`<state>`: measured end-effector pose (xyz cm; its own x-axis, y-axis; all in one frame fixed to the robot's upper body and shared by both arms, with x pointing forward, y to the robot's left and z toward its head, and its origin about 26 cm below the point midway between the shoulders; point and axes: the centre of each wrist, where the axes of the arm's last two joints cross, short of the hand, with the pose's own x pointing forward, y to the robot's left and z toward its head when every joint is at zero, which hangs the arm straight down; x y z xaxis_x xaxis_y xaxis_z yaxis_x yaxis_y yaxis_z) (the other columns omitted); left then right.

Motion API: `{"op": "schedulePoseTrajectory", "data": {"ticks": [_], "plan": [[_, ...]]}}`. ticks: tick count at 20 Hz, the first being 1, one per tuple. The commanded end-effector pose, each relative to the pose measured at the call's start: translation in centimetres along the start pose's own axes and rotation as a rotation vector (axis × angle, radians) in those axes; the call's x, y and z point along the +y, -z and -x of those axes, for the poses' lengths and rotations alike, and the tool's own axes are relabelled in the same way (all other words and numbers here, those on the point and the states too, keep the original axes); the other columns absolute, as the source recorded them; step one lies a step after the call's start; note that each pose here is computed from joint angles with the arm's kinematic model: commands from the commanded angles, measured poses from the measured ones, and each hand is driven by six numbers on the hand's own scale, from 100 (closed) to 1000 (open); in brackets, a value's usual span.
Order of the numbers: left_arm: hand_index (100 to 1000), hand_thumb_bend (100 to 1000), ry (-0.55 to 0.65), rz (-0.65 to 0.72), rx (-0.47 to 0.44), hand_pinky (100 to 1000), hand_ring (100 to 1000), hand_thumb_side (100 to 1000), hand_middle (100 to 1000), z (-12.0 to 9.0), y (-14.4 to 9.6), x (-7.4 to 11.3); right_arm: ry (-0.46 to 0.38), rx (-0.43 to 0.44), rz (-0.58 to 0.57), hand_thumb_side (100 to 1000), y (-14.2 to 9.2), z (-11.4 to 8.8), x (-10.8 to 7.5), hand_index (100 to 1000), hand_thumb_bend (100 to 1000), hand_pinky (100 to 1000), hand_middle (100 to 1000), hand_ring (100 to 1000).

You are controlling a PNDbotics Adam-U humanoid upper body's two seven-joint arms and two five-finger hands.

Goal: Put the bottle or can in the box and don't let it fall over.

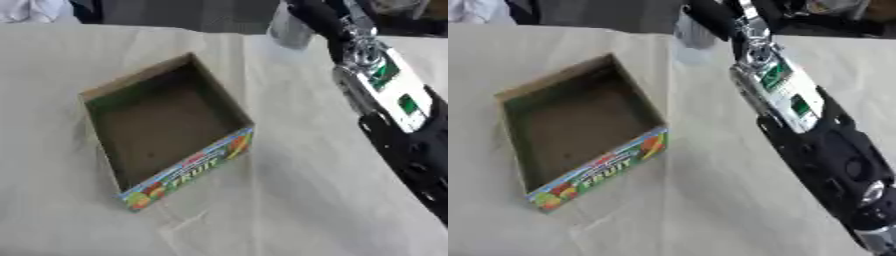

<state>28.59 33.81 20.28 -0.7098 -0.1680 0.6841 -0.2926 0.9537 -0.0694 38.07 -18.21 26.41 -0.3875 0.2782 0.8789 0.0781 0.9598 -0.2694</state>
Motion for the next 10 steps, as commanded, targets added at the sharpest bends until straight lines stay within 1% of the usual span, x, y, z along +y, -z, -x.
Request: {"op": "schedulePoseTrajectory", "data": {"ticks": [1, 6, 10], "plan": [[753, 528, 0.004, 0.026, -0.078, 1000, 674, 315, 730, -1.3, 1.2, 0.0, -0.001, -0.009, 0.005, 470, 0.7, -0.3, 1.1, 309, 100, 1000, 1000, 1000], [754, 533, -0.016, 0.034, -0.123, 1000, 678, 307, 729, -1.6, 1.7, -0.4, 0.004, 0.013, 0.002, 470, 1.2, 0.1, 2.4, 310, 100, 1000, 1000, 1000], [753, 535, -0.030, 0.036, -0.147, 1000, 680, 303, 728, -1.8, 2.0, -0.7, 0.014, 0.012, -0.010, 470, 1.4, -0.2, 3.1, 310, 100, 1000, 1000, 1000]]}}
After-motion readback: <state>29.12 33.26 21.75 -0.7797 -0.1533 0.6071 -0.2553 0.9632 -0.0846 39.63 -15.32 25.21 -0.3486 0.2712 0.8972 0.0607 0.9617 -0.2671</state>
